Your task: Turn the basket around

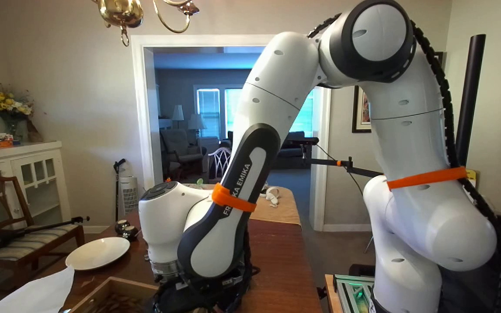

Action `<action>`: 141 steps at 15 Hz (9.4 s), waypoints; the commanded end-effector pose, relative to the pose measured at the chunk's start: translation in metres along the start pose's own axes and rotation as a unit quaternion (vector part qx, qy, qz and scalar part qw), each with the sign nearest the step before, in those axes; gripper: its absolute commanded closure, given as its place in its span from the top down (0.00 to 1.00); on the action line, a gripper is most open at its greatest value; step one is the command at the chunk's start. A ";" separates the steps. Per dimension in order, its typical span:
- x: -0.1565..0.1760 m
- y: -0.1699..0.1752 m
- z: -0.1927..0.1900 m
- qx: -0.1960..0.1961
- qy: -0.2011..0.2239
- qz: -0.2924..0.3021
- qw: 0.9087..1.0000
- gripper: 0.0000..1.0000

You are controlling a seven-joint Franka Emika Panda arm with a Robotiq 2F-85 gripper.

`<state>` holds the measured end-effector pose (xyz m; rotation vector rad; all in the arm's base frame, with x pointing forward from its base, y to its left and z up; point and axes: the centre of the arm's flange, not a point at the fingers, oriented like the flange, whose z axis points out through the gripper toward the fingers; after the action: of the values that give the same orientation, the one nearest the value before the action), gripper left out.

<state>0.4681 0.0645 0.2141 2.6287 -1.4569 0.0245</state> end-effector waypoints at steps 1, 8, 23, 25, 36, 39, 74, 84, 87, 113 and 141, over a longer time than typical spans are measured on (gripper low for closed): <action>-0.003 0.002 0.013 0.004 0.011 0.011 1.000 0.81; 0.001 0.002 0.022 0.001 0.018 0.020 1.000 0.26; 0.050 -0.004 0.020 0.000 0.043 0.018 0.999 0.04; 0.056 -0.006 0.018 -0.001 0.047 -0.003 0.999 0.03; 0.088 -0.003 0.017 -0.007 0.079 -0.123 0.989 0.03; 0.095 -0.005 0.017 -0.008 0.082 -0.132 0.988 0.03; 0.047 -0.060 0.018 -0.038 0.055 0.095 0.993 0.58; 0.075 -0.049 0.019 -0.024 0.084 -0.046 0.995 0.04; 0.088 -0.041 0.019 -0.014 0.087 -0.097 0.991 0.04; 0.083 -0.022 -0.011 -0.025 0.023 0.003 0.999 1.00; 0.090 -0.063 0.018 -0.032 0.070 0.131 0.988 0.05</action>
<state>0.5611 0.0205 0.2025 2.3082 -1.7643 0.1739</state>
